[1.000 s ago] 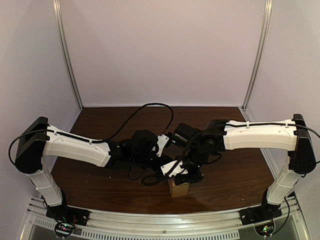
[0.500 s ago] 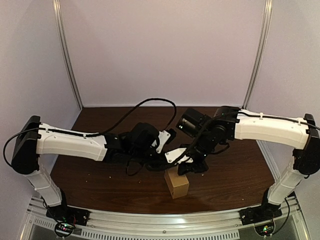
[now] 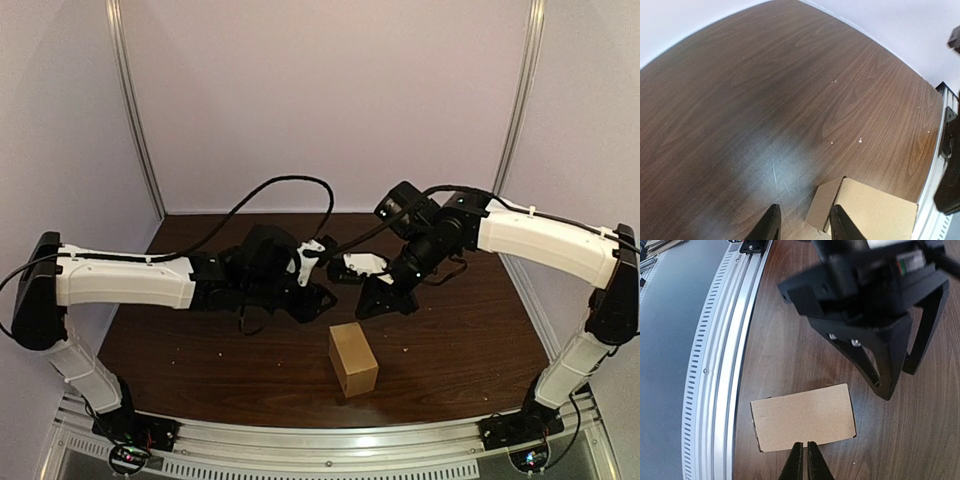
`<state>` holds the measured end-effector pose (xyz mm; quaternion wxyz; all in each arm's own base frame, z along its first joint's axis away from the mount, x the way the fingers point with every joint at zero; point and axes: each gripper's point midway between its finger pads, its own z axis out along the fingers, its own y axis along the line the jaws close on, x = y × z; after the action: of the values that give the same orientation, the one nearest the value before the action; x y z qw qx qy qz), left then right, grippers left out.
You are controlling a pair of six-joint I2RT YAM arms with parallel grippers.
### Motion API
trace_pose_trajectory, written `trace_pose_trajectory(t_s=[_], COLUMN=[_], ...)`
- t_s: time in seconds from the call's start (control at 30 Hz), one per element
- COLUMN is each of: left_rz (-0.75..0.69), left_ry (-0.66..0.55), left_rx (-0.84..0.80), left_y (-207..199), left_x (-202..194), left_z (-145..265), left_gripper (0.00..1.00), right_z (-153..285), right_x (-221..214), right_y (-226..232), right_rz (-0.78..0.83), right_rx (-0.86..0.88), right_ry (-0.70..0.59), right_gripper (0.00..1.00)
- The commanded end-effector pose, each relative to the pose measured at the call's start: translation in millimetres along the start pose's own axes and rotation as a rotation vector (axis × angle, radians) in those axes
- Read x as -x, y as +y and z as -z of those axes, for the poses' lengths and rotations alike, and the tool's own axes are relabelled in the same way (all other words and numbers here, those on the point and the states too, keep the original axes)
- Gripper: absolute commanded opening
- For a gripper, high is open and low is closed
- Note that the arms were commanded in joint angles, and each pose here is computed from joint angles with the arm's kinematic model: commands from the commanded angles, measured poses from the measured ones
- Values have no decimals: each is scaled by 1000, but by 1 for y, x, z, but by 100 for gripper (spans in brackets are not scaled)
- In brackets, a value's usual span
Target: Fold the paper box
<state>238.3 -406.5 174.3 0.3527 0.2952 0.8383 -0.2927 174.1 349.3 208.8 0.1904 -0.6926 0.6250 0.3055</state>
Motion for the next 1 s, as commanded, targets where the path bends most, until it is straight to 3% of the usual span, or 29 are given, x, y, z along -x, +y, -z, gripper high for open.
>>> trace_pose_trajectory(t_s=[0.0, 0.3, 0.5, 0.73, 0.97], left_rz=[41, 92, 107, 111, 181], left_ry=[85, 254, 183, 63, 37], left_rx=[-124, -35, -4, 188, 296], left_y=[-10, 22, 24, 51, 84], left_x=[-33, -111, -91, -47, -50], left_z=[-30, -65, -60, -30, 6], left_gripper=[36, 26, 27, 32, 32], right_z=[-11, -31, -35, -53, -69], right_x=[-3, -29, -34, -14, -2], right_y=[6, 18, 25, 14, -1], right_rz=[-32, -37, -14, -7, -34], right_rx=[58, 98, 105, 48, 71], right_ry=[-10, 50, 75, 94, 90], right_gripper=[6, 6, 6, 5, 4])
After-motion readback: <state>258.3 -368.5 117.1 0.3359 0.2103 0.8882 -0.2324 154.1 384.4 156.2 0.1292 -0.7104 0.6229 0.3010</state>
